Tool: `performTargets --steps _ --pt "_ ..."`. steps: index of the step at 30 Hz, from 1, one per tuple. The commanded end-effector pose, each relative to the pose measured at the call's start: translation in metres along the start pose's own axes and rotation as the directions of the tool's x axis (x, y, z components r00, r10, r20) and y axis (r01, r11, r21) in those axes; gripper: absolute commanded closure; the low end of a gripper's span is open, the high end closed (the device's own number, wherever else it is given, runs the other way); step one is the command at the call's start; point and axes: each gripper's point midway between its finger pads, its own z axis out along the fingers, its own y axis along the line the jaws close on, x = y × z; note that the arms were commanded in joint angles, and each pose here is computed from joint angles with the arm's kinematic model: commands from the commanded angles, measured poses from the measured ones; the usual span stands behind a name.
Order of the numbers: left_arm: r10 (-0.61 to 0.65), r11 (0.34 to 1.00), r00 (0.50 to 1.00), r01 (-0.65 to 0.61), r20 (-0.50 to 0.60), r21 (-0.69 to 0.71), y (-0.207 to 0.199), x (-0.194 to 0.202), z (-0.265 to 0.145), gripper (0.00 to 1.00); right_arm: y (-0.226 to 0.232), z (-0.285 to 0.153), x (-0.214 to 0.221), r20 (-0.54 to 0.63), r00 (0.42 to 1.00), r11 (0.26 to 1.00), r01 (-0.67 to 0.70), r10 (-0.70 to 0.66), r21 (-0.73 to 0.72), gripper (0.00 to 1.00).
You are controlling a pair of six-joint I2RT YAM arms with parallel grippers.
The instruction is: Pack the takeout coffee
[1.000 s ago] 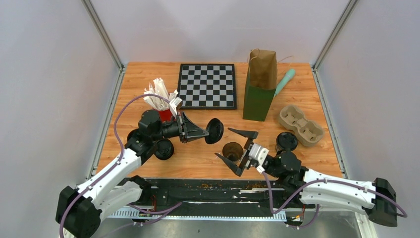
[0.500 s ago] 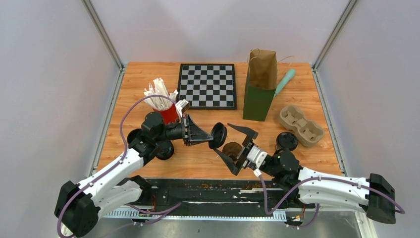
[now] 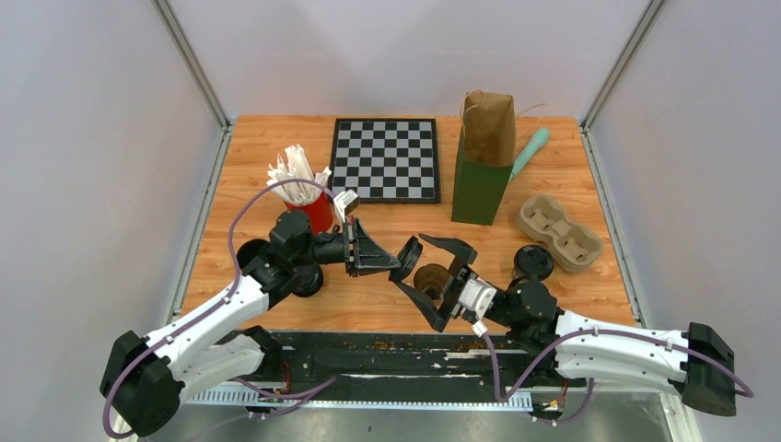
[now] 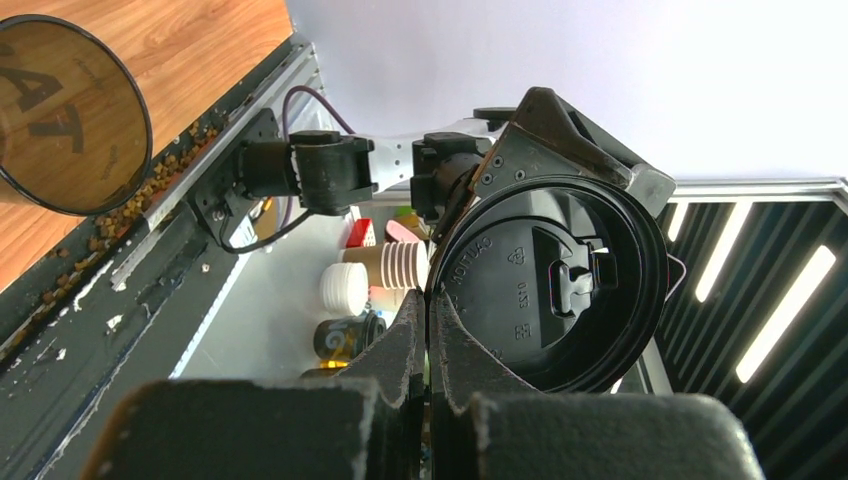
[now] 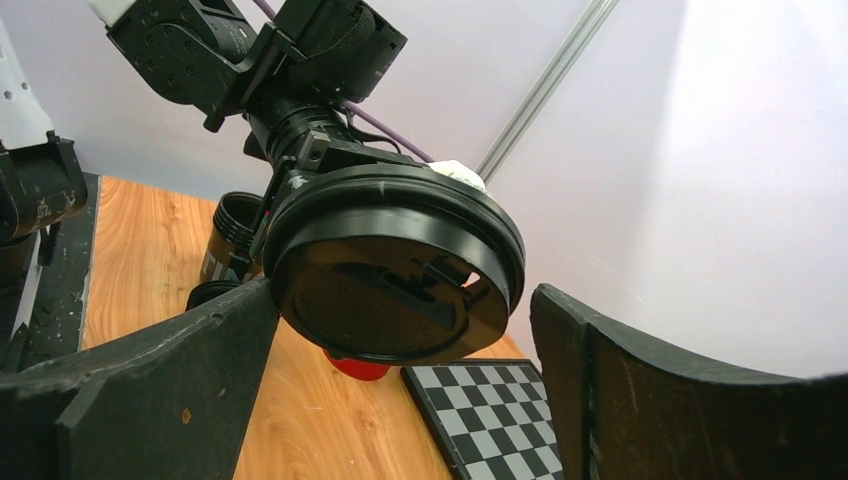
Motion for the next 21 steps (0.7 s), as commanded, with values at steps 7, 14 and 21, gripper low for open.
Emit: performTargets --steps 7,14,21 --pt "0.048 0.999 0.999 -0.049 0.008 0.022 -0.016 -0.002 0.001 1.00 -0.001 0.010 -0.014 0.028 1.000 1.000 0.001 0.000 -0.023 0.05" --pt "0.039 0.999 0.999 -0.039 0.012 0.024 -0.016 -0.002 0.000 1.00 -0.003 0.013 -0.011 0.012 1.000 1.000 -0.013 0.013 -0.003 0.07" --pt "0.039 0.999 0.999 -0.039 0.019 0.027 -0.017 -0.002 0.000 0.85 -0.005 0.012 -0.004 -0.021 0.998 0.998 -0.060 0.060 0.030 0.09"
